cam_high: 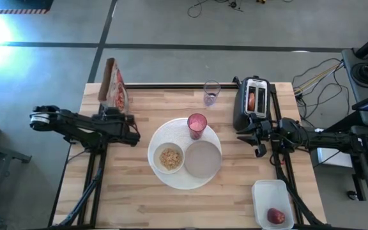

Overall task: Arrange a breakfast setting
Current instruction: Pour the cereal from the orange cereal box into the white bowl, then put the toasted bread on the light brown plate

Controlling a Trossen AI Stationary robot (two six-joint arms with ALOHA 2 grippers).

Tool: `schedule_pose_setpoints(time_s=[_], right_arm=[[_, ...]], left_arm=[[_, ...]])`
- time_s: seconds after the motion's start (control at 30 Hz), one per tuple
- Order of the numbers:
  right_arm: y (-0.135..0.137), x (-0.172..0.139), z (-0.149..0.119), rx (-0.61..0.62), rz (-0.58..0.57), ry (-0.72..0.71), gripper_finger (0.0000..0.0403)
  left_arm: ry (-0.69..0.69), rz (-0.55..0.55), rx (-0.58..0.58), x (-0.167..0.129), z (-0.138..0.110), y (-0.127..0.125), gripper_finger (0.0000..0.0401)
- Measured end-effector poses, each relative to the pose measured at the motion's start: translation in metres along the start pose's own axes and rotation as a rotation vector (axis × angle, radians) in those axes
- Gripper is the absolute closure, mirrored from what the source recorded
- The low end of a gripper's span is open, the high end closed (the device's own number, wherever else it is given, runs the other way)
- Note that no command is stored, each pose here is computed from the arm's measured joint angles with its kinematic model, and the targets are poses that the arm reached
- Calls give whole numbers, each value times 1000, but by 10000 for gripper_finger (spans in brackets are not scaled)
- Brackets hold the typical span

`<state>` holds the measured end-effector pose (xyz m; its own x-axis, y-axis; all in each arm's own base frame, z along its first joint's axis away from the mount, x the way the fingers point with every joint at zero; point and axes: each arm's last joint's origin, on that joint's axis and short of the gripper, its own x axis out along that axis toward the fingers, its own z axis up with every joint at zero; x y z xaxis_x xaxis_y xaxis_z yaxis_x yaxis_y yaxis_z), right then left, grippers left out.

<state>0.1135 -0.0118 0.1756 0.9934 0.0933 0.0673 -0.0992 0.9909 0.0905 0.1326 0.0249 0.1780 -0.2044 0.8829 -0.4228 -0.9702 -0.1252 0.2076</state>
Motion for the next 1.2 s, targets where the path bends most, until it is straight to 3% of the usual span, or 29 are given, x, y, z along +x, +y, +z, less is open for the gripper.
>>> schedule_pose_setpoints(time_s=[0.17,0.43,0.77,0.97,1.2], right_arm=[[0,0,0,8,-1,-2,319],[0,0,0,17,-1,-5,319],[0,0,1,17,-1,-5,319],[0,0,0,-12,0,2,319],[0,0,0,6,-1,-2,319]], left_arm=[[137,-10,27,-9,9,-7,251],[364,-68,103,-26,21,-17,246],[571,-222,206,-61,7,-16,246],[552,-436,237,-85,-14,-18,246],[410,-690,193,-112,-19,-23,246]])
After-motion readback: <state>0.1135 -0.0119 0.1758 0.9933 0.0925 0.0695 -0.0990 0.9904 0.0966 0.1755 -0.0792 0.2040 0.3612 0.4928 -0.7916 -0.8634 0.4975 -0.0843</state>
